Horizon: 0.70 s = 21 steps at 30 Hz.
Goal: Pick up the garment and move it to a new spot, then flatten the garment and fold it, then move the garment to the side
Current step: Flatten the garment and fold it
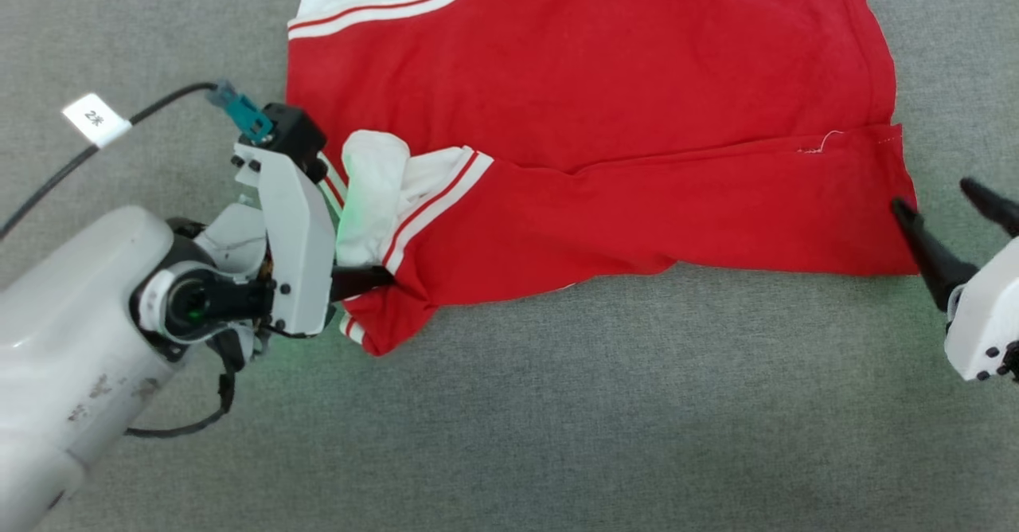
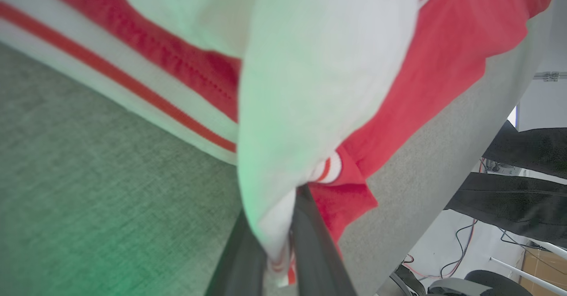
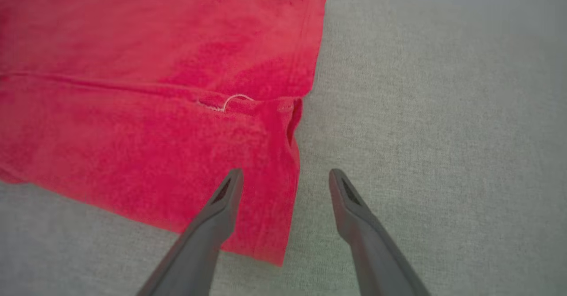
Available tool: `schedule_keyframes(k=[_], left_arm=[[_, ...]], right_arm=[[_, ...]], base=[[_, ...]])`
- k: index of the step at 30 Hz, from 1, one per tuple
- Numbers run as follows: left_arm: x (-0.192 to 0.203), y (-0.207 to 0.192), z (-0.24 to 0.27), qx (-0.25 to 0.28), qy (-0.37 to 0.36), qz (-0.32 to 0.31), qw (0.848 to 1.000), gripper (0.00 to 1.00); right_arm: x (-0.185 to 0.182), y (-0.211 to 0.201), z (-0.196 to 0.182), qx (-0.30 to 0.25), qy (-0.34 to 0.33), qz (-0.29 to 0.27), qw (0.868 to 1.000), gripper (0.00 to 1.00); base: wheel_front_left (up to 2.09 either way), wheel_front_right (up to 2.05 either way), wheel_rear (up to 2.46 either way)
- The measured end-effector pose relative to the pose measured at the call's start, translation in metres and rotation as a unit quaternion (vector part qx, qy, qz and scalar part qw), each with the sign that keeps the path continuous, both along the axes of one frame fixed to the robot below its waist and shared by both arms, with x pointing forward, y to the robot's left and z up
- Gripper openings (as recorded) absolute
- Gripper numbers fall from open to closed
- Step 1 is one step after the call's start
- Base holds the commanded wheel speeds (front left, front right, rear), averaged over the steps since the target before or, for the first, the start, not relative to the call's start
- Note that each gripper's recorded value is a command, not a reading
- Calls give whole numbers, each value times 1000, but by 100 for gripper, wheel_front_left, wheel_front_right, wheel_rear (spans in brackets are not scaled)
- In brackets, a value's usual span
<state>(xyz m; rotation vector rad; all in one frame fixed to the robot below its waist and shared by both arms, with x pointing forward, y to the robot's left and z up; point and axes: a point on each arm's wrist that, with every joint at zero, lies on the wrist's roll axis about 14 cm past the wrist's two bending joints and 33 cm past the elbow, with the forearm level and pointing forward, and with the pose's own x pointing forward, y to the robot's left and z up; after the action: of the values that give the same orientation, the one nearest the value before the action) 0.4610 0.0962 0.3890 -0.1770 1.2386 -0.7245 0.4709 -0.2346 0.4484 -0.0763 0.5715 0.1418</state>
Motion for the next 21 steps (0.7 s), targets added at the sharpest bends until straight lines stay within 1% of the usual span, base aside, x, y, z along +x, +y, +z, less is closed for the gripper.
schedule_keyframes(k=[2,4,6,10,13,17,18,19,20,21], left_arm=[[-2,-2,1,-5,1,1,1000,0],[-3,-3,2,-11,0,2,1000,0],[-3,-5,1,-15,1,3,1000,0],[-2,-6,-1,-23,1,3,1000,0],[-1,-6,-2,-27,-1,6,1000,0],[0,-7,-2,-33,-6,11,999,0],[0,-8,-2,-36,-8,11,999,0],[1,-8,-2,-37,-8,14,999,0],[1,-8,-2,-37,-9,15,999,0],[1,-8,-2,-38,-10,15,999,0]], right_arm=[[-6,3,-9,-10,43,15,999,100],[-13,6,-19,-17,91,29,995,100],[-15,9,-25,-22,123,40,991,100],[-2,6,-26,-34,142,42,988,100],[1,-3,-34,-63,163,37,984,100],[-3,3,-49,-63,201,44,976,100],[-4,5,-51,-64,206,48,975,84],[-4,7,-52,-63,210,51,974,41],[-4,8,-52,-62,211,53,974,19],[-4,9,-53,-60,213,55,974,0]], base=[[0,0,0],[0,0,0],[0,0,0],[0,0,0],[0,0,0],[0,0,0],[0,0,0],[0,0,0],[0,0,0],[0,0,0]])
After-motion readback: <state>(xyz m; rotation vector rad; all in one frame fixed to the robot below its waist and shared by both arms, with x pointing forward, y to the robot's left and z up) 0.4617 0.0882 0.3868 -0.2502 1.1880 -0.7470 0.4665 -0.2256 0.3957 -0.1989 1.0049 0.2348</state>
